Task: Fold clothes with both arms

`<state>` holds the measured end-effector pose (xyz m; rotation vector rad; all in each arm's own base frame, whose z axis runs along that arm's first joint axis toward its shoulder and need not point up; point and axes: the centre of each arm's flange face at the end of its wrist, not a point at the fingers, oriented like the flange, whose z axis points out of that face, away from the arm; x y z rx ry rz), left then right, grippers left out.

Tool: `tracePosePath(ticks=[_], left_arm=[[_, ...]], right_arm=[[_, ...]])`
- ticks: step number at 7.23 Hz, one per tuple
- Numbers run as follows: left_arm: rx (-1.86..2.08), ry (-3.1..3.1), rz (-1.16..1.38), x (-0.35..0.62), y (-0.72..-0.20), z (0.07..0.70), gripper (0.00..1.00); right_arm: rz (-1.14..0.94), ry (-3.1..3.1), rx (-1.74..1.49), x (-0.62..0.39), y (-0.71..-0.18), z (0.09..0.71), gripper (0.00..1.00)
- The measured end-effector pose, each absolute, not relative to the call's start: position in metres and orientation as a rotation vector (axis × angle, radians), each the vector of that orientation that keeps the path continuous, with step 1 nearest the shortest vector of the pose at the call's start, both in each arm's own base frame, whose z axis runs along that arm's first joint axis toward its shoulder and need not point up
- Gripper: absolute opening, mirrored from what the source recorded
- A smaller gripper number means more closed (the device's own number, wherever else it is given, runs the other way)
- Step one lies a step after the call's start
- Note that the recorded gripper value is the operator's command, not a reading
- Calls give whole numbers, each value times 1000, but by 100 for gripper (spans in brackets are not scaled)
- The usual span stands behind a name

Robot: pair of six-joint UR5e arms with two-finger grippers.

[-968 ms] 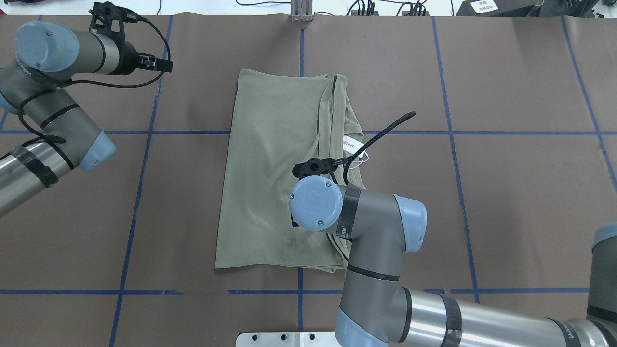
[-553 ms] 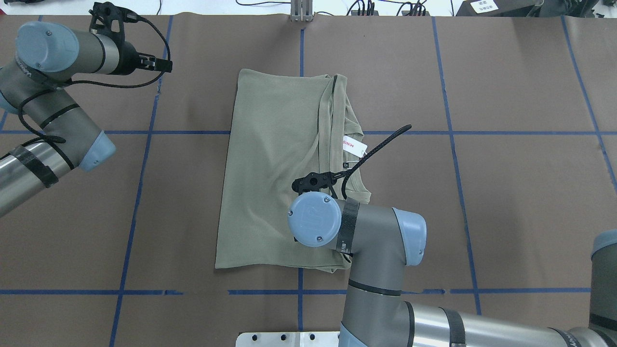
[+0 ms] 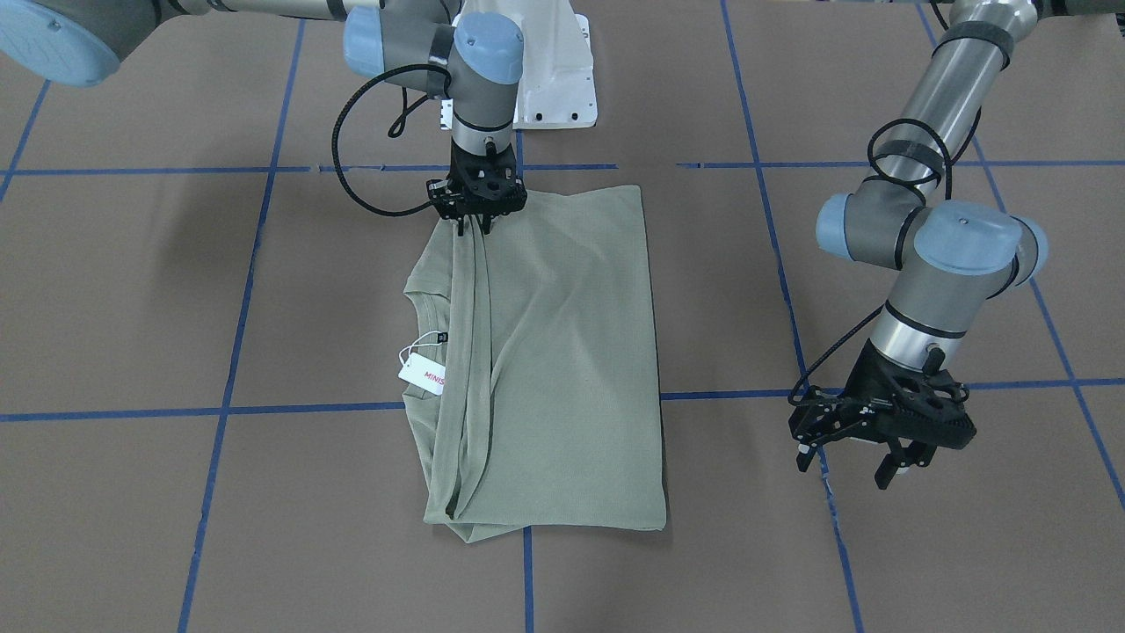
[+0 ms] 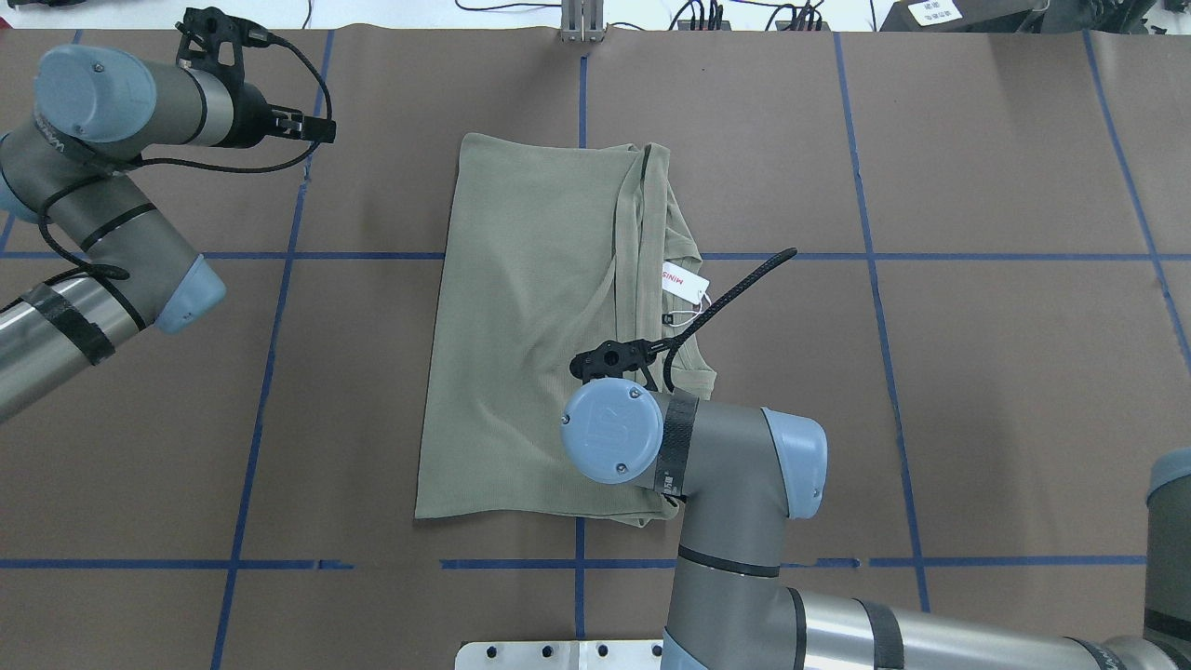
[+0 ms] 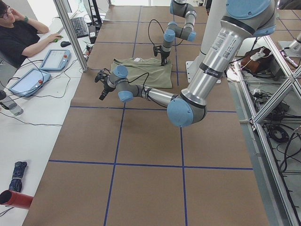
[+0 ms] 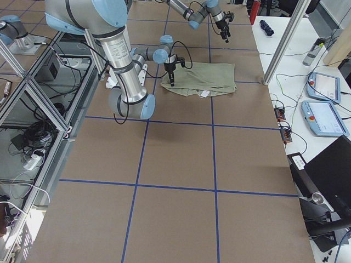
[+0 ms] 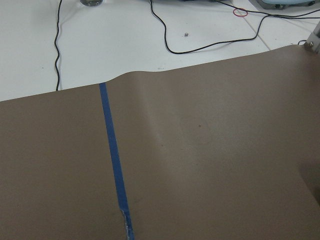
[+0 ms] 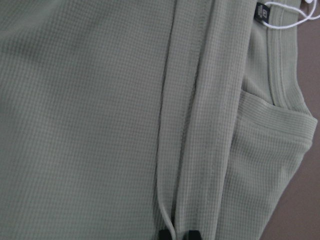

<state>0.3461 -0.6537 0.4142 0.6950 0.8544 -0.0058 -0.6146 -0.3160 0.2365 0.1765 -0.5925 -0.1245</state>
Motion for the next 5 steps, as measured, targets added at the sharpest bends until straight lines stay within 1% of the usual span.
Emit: tracePosePath(ticks=[3, 4, 5], left_arm=[[694, 860, -1, 350, -651, 413, 100], [696, 865, 4, 354, -649, 412, 100], [699, 870, 8, 356, -648, 412, 100]], right_arm=[[-126, -579, 172, -574, -303, 245, 0], [-127, -574, 173, -562, -297, 254, 23], [-122, -570, 172, -556, -293, 261, 99]])
